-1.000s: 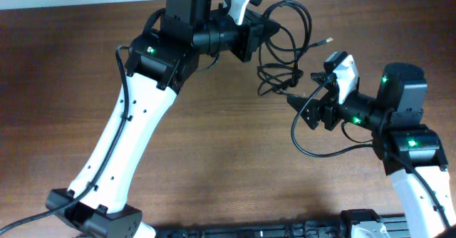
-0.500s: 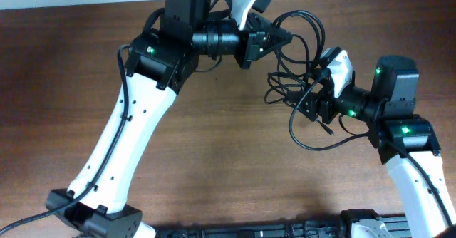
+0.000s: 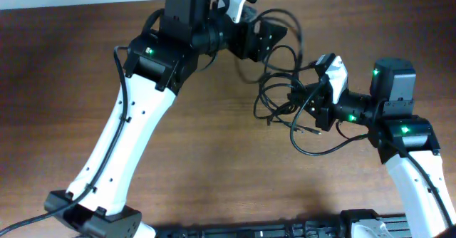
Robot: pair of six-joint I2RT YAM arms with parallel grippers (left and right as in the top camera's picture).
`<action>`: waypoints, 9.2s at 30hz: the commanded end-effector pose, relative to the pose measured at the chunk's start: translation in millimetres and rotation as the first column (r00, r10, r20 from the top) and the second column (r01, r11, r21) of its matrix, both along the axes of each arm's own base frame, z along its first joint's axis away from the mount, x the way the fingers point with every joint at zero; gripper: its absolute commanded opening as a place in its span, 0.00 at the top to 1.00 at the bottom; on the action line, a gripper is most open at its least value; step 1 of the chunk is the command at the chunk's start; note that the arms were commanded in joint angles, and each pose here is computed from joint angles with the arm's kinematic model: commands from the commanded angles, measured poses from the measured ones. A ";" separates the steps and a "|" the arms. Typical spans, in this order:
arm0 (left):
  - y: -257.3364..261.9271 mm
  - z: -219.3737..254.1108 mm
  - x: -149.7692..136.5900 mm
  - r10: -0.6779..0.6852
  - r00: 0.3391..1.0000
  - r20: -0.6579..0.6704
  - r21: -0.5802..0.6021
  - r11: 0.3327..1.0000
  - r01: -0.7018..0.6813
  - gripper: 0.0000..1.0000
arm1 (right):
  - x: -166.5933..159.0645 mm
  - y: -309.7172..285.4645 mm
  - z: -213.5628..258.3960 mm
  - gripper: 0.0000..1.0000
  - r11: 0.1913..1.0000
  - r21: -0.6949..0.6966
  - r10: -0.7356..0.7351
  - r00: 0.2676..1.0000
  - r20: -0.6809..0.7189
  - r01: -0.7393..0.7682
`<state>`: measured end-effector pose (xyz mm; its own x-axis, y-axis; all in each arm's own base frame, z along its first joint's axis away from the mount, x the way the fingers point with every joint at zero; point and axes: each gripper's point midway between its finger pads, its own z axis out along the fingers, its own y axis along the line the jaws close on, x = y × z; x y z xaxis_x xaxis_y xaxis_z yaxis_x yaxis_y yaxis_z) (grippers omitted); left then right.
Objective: Untangle cables
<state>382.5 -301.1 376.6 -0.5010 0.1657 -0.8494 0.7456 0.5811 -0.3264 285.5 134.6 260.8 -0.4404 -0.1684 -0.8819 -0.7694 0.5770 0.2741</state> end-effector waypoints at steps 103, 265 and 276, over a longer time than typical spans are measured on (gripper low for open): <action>7.5 45.8 -154.1 -0.665 0.356 0.656 0.080 0.531 0.843 1.00 | 18.4 -29.5 65.5 0.19 0.920 0.365 -0.084 0.982 -0.169 0.141; -19.6 43.2 -61.5 -0.381 0.907 0.179 -0.094 0.911 0.401 1.00 | -8.3 -27.9 92.1 0.51 0.936 0.304 -0.182 0.983 -0.018 0.178; -23.3 51.8 -71.1 -0.431 0.878 0.208 -0.121 0.879 0.460 1.00 | -11.1 -25.5 93.4 0.96 0.938 0.310 -0.160 0.987 -0.015 0.157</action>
<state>325.1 -328.9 406.6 -0.2867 0.2196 -0.9325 0.9537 0.1573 -0.2562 280.0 106.2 348.4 -0.4521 0.1997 -0.8693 -0.6481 0.5960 0.4740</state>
